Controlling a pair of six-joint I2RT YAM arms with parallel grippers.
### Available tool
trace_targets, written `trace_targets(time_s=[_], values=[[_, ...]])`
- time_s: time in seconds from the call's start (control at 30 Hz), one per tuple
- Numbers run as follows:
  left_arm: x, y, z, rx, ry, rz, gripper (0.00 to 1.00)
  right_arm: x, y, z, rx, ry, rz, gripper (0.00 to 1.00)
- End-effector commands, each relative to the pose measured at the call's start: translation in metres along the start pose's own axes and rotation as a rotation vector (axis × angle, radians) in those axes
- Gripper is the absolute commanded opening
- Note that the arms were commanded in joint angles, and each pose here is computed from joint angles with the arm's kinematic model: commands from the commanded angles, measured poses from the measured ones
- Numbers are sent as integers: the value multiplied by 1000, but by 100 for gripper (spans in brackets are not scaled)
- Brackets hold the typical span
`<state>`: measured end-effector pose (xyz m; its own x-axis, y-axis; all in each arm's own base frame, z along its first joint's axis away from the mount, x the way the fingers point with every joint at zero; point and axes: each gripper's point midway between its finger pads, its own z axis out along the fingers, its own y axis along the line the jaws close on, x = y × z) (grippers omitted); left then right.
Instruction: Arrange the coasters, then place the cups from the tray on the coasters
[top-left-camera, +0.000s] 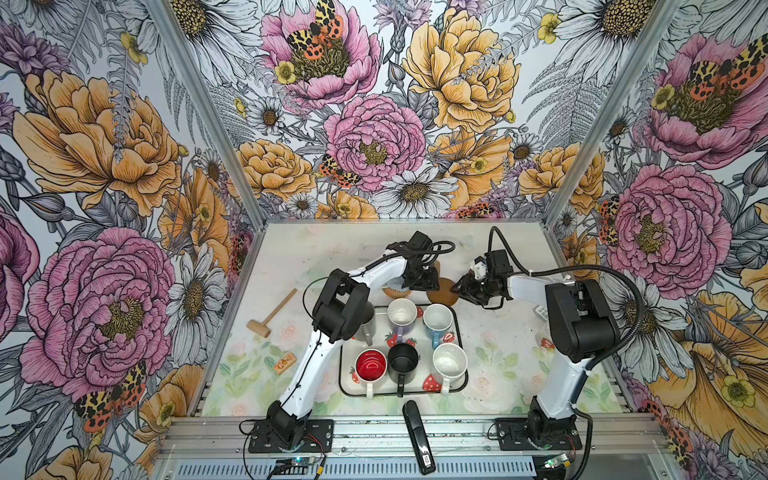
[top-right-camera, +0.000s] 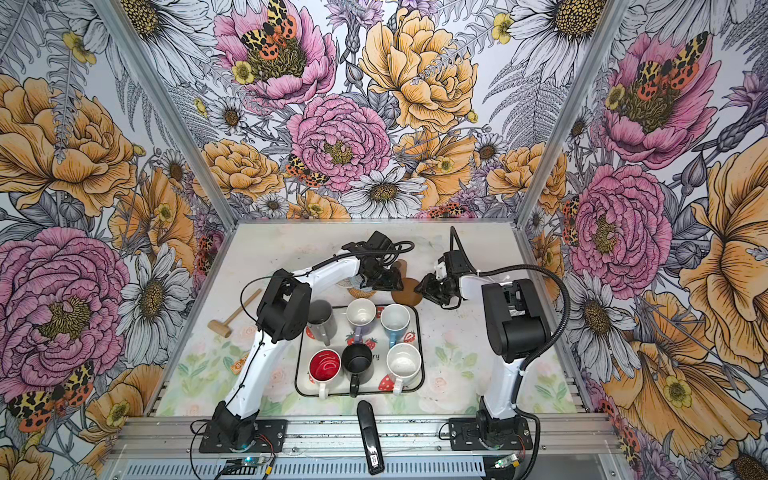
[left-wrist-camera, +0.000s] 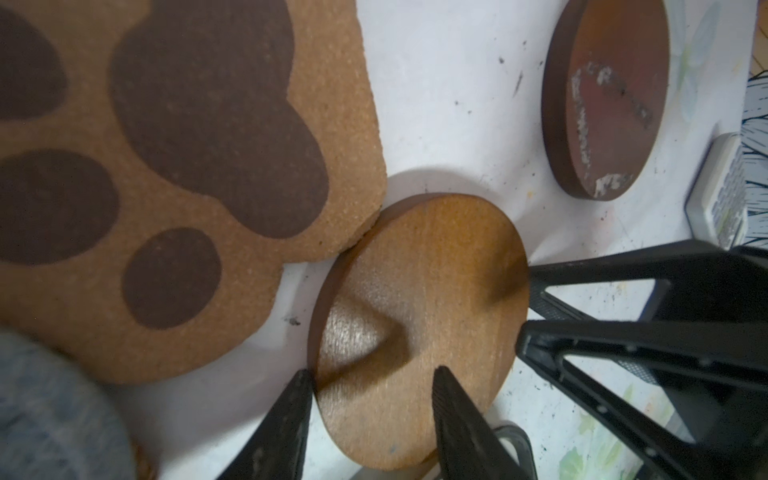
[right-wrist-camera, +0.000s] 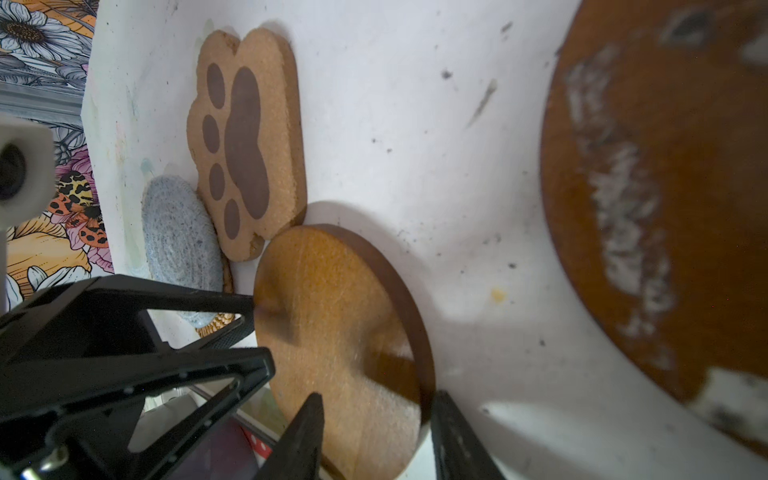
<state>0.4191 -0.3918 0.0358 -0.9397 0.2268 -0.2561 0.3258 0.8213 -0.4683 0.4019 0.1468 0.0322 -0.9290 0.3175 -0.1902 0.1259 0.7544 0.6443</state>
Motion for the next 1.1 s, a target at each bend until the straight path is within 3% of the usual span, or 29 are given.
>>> trace_targets(time_s=[0.0,1.07], values=[[16,-10,26,49,65,-14,48,3,4,11,-19,26,4,43],[-36,-46,48,176,-27,-41,50,-59,-7,-5,-19,-93,56,41]])
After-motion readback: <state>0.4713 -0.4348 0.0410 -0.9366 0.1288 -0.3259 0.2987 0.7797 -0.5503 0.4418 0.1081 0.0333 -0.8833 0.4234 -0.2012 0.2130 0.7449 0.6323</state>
